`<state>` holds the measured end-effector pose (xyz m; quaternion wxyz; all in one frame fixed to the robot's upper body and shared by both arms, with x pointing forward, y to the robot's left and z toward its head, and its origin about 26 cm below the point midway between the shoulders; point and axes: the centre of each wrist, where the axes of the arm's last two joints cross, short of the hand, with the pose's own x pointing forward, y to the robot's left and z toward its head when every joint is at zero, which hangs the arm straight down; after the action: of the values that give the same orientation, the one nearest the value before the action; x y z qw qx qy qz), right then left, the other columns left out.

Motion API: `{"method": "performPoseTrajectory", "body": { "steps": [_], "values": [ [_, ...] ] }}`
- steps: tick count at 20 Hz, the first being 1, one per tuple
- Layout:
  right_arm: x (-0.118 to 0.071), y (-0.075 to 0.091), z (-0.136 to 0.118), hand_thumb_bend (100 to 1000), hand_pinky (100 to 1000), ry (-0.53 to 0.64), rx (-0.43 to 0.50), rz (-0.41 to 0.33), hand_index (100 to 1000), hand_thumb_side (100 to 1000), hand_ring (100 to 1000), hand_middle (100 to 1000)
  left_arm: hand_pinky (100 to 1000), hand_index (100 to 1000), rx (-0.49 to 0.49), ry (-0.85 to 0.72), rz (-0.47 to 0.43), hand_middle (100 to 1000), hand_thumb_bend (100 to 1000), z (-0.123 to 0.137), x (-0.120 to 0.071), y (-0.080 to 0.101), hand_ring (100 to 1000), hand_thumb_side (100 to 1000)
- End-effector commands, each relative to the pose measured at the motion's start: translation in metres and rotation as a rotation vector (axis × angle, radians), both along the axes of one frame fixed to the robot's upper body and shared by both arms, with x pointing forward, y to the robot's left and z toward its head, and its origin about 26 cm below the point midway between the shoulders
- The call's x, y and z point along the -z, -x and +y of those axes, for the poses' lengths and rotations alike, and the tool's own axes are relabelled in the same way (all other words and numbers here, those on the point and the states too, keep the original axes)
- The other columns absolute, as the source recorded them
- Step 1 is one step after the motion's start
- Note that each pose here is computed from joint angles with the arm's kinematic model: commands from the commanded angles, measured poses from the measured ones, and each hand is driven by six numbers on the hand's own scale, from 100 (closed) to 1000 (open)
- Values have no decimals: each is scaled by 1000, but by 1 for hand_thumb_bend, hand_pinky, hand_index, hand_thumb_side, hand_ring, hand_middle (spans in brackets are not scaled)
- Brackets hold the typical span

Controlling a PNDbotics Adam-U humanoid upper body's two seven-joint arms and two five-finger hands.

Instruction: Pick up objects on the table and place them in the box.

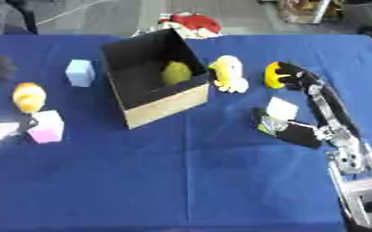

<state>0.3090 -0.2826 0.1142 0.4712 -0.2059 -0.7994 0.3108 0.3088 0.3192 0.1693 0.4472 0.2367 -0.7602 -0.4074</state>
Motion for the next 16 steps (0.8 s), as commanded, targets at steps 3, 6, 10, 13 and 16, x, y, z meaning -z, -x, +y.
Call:
{"method": "performPoseTrajectory", "body": {
  "steps": [3,6,10,13,16],
  "values": [
    [-10,1,-4,474,826,10,4,-32,941,210,820,827,775,893,18,-82,-23,742,693,5,-16,-2,760,304],
    [-9,1,-5,470,826,11,4,-31,940,214,820,824,778,889,37,-132,-12,743,668,7,-19,-3,760,278],
    [-8,1,-4,462,828,13,-4,-26,941,216,821,824,789,891,89,-294,58,750,641,11,-26,-6,761,253],
    [-7,1,-4,457,828,12,-9,-20,941,218,819,821,795,895,126,-441,126,757,637,14,-33,-12,762,240],
    [-5,0,-3,452,828,10,-18,-12,941,220,818,819,791,889,128,-556,198,749,618,18,-36,-23,751,205]
  ]
}}
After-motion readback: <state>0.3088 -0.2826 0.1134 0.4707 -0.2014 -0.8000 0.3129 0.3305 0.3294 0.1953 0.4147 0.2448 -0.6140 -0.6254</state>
